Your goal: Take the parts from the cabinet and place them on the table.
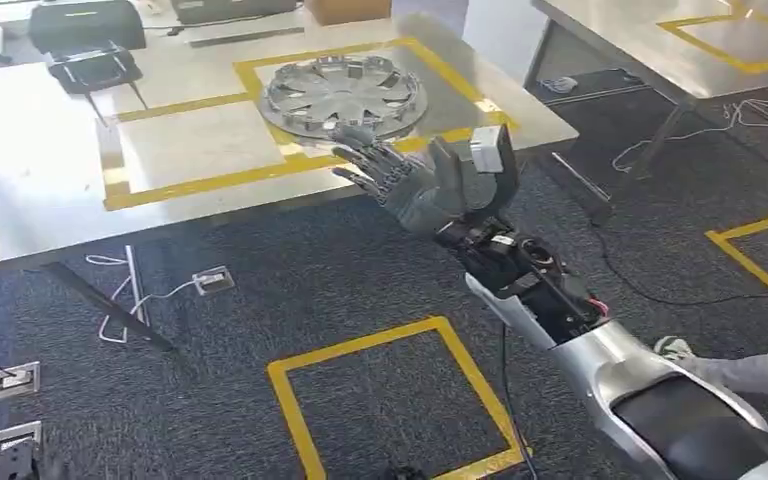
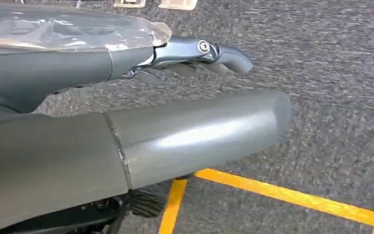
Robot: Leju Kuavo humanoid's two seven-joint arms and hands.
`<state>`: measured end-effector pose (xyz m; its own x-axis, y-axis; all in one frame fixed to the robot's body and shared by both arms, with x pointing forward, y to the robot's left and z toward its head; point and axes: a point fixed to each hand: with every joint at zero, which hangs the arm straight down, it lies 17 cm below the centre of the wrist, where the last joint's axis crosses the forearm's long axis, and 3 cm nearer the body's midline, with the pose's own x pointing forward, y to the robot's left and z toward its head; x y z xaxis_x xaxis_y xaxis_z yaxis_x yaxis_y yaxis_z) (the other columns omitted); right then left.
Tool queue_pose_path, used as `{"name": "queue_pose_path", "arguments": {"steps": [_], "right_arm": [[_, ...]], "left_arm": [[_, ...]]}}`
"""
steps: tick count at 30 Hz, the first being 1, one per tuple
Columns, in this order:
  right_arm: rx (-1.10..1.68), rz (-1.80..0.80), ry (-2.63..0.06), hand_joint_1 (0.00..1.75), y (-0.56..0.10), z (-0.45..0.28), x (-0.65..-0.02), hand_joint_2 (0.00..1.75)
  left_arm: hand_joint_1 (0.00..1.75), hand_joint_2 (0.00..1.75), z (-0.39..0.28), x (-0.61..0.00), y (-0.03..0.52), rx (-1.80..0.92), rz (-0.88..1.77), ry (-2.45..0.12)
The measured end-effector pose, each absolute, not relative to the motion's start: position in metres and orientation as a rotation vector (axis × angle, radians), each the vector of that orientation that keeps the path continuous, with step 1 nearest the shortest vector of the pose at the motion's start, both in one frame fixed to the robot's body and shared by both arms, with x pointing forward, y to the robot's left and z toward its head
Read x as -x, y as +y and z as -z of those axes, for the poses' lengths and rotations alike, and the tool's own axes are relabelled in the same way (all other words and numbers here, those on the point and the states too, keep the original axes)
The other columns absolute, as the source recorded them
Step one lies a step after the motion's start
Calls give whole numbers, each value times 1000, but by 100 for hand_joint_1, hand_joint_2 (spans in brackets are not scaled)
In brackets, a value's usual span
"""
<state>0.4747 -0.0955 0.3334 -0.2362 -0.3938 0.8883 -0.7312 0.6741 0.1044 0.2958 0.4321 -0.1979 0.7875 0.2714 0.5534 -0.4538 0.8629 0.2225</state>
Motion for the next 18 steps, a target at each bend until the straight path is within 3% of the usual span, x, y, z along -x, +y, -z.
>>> {"name": "queue_pose_path", "arguments": {"steps": [18], "right_arm": [[-885,-409,-1871,0,-99,-335,-475,0]], "left_arm": [[0,0,198,-289,445,-371,-423,-528]]}}
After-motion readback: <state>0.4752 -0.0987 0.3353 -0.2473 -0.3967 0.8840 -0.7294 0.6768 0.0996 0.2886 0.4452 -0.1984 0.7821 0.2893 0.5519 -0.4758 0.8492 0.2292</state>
